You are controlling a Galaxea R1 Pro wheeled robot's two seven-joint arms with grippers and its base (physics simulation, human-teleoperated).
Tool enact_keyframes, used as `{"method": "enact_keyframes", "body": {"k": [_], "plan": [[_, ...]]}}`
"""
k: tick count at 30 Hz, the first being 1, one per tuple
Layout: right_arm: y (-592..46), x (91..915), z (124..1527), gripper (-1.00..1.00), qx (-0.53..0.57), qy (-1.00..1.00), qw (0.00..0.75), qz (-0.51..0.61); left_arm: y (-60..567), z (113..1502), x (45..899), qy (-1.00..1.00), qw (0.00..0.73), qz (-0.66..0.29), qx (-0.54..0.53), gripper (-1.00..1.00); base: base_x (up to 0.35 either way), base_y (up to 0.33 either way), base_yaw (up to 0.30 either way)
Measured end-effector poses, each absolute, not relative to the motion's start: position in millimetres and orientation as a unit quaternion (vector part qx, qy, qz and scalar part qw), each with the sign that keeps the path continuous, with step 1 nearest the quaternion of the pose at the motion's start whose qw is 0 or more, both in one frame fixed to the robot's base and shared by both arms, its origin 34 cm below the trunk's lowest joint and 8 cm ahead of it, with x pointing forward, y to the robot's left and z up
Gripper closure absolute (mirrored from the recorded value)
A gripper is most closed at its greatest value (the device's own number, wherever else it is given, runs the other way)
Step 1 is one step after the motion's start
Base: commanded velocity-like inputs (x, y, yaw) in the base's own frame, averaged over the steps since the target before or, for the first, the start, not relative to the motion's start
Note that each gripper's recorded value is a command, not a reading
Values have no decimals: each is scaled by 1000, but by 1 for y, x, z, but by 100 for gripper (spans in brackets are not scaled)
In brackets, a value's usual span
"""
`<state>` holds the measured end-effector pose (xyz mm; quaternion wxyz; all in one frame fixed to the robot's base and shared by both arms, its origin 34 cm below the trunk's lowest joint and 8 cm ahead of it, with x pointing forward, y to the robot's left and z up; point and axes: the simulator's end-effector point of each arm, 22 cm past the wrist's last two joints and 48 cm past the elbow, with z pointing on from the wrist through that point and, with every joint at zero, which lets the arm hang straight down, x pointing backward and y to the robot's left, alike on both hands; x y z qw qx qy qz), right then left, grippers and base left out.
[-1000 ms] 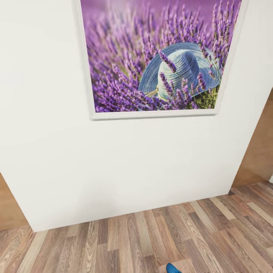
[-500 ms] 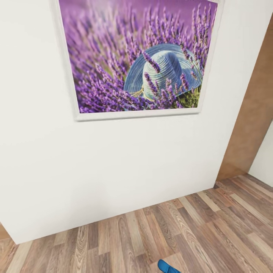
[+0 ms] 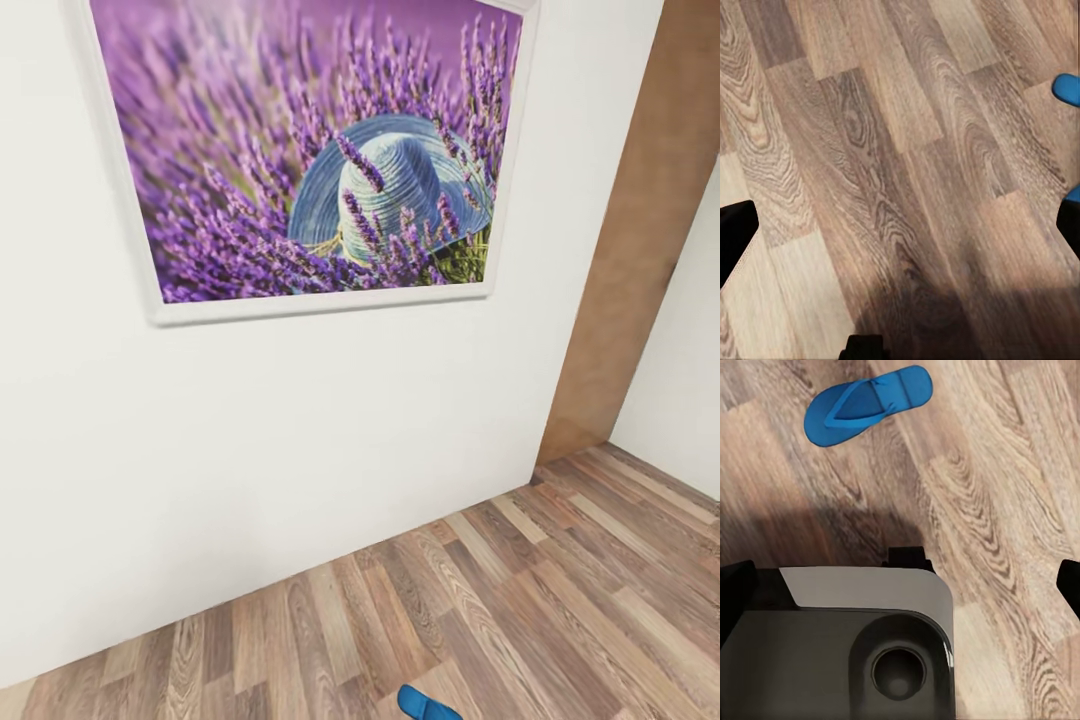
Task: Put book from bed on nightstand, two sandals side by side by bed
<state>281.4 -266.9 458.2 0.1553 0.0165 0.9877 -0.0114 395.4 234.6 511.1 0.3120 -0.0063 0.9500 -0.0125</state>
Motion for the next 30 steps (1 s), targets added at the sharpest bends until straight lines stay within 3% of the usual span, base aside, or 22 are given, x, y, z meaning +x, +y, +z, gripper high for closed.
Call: {"method": "enact_keyframes", "body": {"k": [30], "plan": [[-267, 282, 458, -100, 17, 988, 155, -11, 235, 511, 396, 950, 312, -12, -6, -100, 10, 6, -214]]}}
